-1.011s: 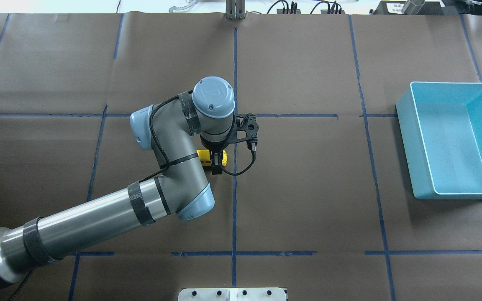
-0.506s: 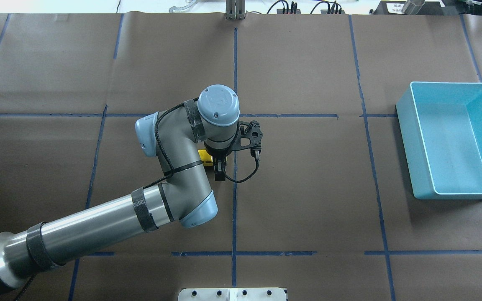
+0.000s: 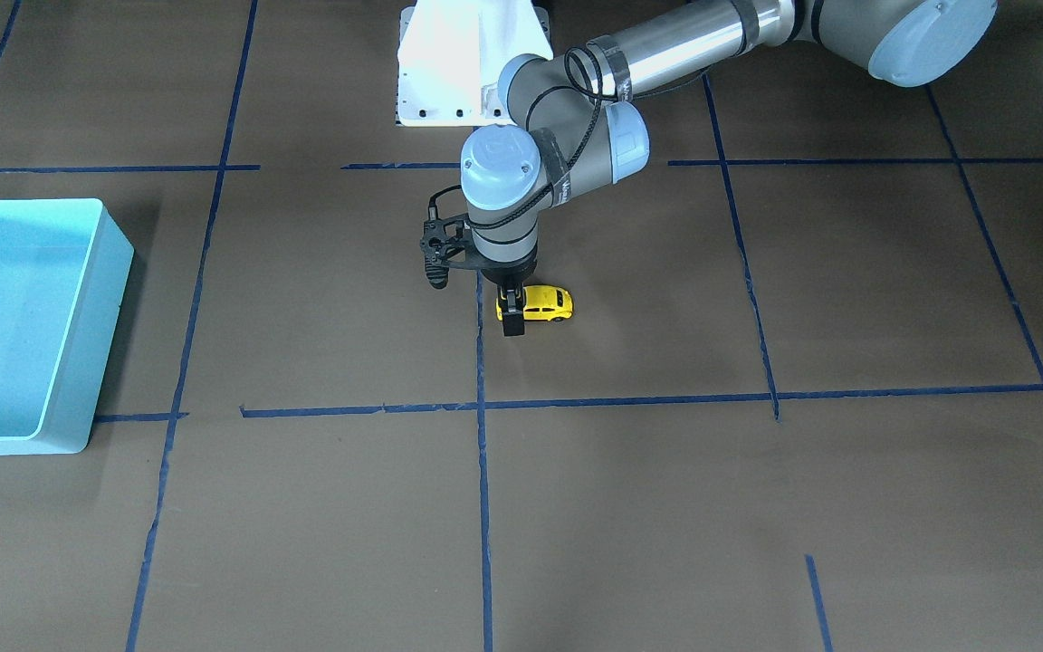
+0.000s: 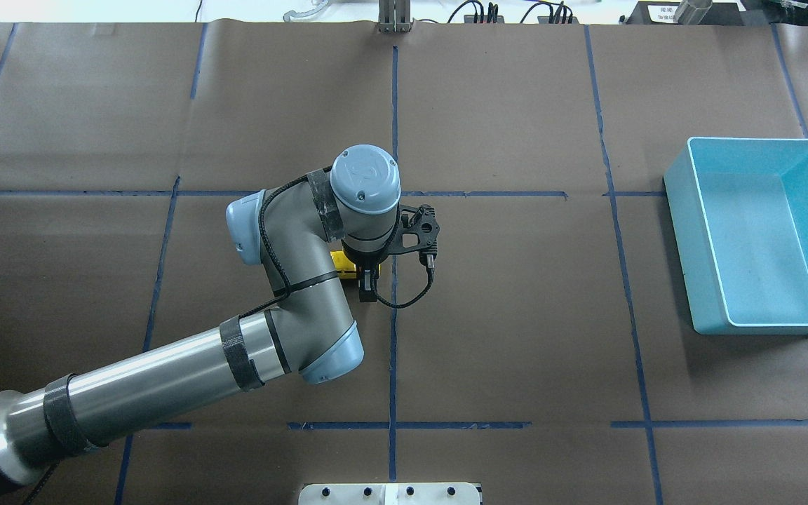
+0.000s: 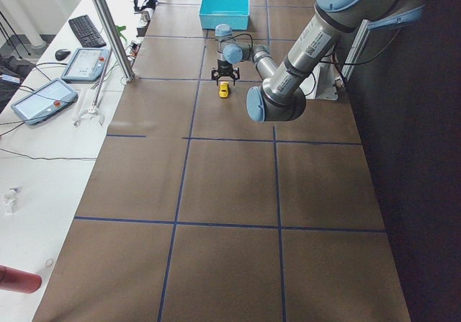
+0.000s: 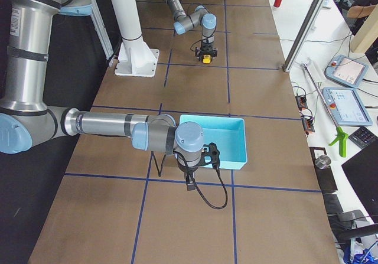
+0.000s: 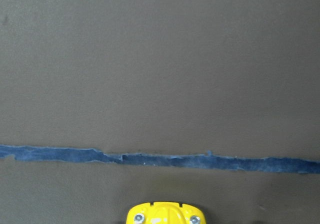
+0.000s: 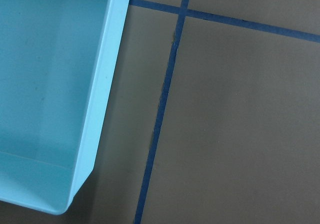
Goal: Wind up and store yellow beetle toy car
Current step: 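Press the car down with the left gripper and drag it toward the robot, then keep pressing the car and pull it farther back with the left gripper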
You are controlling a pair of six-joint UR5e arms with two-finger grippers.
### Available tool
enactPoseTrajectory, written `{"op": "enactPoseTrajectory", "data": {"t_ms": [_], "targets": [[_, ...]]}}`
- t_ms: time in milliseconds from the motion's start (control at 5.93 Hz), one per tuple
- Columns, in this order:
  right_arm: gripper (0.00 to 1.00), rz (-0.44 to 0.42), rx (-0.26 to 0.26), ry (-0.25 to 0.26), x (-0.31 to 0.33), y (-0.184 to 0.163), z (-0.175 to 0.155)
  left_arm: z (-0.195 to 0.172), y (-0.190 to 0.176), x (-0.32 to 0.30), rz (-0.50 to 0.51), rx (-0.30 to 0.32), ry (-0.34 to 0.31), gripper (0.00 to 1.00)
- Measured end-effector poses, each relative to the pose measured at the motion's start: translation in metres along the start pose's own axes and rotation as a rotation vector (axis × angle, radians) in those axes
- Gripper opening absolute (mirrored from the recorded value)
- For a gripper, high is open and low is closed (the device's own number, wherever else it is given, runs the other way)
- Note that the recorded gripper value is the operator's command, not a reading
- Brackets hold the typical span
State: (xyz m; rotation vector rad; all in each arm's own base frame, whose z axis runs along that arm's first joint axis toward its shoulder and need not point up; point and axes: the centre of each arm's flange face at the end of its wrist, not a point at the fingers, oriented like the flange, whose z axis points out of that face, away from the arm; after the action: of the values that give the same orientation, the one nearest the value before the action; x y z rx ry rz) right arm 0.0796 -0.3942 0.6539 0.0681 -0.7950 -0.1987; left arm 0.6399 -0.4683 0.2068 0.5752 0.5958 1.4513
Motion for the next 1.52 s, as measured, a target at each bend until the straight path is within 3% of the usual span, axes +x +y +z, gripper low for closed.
{"op": "enactPoseTrajectory", "data": {"t_ms": [337,506,1011,1517], "targets": [[1.0,0.0,0.0,0.0,0.0,0.0,0.0,-0.001,0.002,-0.004,-0.002,0.002,-0.005,0.16],[1.0,0.0,0.0,0.0,0.0,0.0,0.0,-0.003,0.004,-0.009,-0.004,0.003,-0.011,0.06],[1.0,0.001,-0.001,0.0,0.0,0.0,0.001,-0.016,0.008,-0.024,-0.002,0.039,-0.04,0.03],[1.0,0.0,0.0,0.0,0.0,0.0,0.0,-0.026,0.008,-0.031,0.016,0.126,-0.077,0.01]]}}
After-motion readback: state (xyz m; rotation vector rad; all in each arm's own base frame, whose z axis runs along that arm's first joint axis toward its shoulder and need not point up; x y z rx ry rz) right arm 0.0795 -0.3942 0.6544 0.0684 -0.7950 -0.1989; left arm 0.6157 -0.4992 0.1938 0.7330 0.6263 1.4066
